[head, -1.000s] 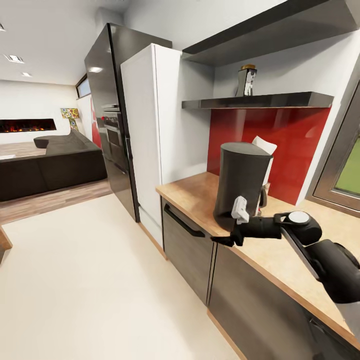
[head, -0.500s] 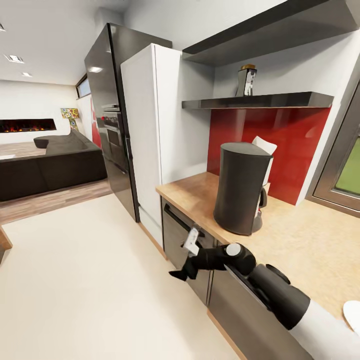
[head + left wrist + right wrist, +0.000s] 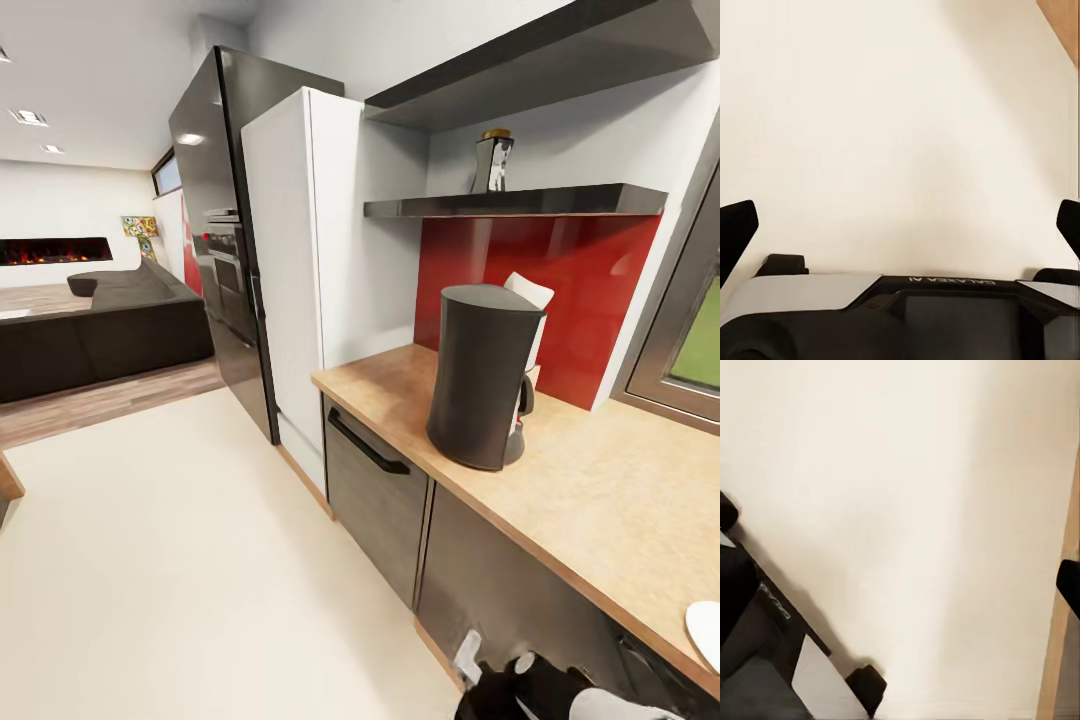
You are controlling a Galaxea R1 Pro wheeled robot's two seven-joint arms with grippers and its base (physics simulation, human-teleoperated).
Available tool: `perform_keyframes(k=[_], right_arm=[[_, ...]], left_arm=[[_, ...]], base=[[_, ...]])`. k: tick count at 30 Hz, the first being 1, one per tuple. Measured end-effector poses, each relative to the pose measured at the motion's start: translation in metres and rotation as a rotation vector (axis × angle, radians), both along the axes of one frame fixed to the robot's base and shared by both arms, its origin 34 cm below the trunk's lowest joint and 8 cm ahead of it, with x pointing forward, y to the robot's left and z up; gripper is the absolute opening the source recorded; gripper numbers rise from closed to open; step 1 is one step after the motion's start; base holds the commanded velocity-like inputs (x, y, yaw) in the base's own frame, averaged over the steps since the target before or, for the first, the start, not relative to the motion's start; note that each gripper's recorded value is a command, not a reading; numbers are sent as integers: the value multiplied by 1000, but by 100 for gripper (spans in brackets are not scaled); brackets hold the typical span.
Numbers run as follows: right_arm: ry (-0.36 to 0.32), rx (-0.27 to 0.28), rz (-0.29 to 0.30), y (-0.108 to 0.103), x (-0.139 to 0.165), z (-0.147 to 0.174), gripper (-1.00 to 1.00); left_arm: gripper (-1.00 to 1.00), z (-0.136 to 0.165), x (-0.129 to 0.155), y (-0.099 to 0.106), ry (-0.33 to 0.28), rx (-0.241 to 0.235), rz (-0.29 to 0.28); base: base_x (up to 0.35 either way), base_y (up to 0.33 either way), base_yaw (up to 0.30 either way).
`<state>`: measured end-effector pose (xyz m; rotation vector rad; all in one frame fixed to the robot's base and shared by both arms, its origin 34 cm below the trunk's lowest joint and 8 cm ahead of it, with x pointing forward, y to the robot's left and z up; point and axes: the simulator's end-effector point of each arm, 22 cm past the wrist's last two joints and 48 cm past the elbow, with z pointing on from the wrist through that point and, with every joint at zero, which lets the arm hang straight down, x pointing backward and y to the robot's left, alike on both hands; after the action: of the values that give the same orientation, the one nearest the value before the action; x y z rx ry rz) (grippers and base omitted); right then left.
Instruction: Set up a coffee station on the kitchen countertop: keep the coffee maker on the countertop, move the bottle of coffee from the kitchen shelf to the counter next to the coffee maker, place a paper coffee filter on top of the coffee maker, put the saucer next to the coffee maker with the coffee cup on the saucer, and place the electric kettle next to the coffee maker.
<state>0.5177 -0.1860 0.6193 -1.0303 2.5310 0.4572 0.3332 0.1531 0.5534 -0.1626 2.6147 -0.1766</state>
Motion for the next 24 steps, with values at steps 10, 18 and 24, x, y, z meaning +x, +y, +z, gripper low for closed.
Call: perform_keyframes(k=[10,18,24], right_arm=[[123,-59,-33,-37,-144,-66,100],[130,-86,-51,-43,-162,-74,100],[130,-88,-51,-43,-163,-75,100]], left_arm=[[100,9,19,0,-42,-5,24],[100,9,20,1,-44,-3,23],[100,10,21,1,-45,-3,22]], base=[[0,0,0],[0,3,0],[0,119,0]])
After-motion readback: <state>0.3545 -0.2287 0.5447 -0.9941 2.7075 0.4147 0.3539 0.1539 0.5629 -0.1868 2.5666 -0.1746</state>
